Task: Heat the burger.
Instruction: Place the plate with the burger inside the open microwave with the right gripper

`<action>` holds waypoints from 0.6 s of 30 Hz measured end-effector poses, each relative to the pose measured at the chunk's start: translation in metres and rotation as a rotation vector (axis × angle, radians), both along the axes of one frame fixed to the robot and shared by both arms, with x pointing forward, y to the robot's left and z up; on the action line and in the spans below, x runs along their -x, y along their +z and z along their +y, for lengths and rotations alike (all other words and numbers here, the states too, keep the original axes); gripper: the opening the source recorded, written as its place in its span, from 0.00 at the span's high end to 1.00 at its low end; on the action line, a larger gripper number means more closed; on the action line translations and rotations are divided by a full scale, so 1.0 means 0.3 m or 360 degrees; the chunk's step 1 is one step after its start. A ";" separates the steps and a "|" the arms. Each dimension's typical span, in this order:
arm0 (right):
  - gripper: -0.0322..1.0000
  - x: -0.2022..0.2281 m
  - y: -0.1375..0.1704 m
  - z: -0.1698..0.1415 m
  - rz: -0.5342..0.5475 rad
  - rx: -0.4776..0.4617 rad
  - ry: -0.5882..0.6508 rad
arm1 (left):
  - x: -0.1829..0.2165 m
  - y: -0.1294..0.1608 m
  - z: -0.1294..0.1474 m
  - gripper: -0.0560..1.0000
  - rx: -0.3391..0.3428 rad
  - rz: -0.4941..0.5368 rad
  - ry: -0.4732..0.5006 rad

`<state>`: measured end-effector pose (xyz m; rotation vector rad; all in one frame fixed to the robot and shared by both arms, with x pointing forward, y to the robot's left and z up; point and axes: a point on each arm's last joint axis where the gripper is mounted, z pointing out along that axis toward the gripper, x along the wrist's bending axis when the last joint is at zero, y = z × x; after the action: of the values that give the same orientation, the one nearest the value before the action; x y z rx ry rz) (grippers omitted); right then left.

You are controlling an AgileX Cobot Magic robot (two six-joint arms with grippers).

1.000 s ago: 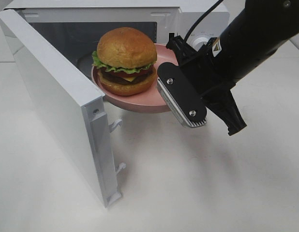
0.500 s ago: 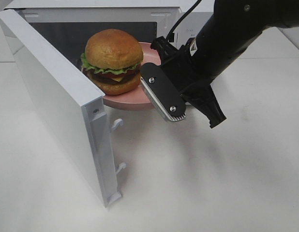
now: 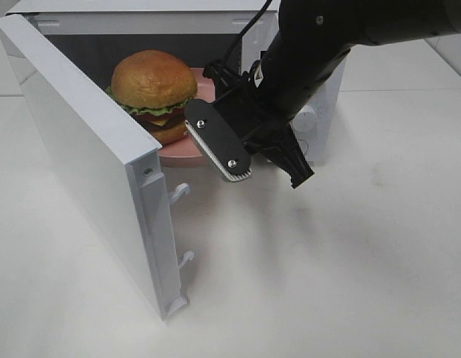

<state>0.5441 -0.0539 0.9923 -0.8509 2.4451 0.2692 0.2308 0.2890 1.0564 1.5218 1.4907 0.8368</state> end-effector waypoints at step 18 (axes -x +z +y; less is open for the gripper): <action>0.92 -0.089 -0.019 0.077 0.0004 -0.0012 -0.0012 | 0.000 0.000 0.000 0.01 0.0000 0.0000 0.0000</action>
<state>0.5709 -0.0310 0.9865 -0.8385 2.4474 0.2763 0.2308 0.2890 1.0564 1.5218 1.4907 0.8368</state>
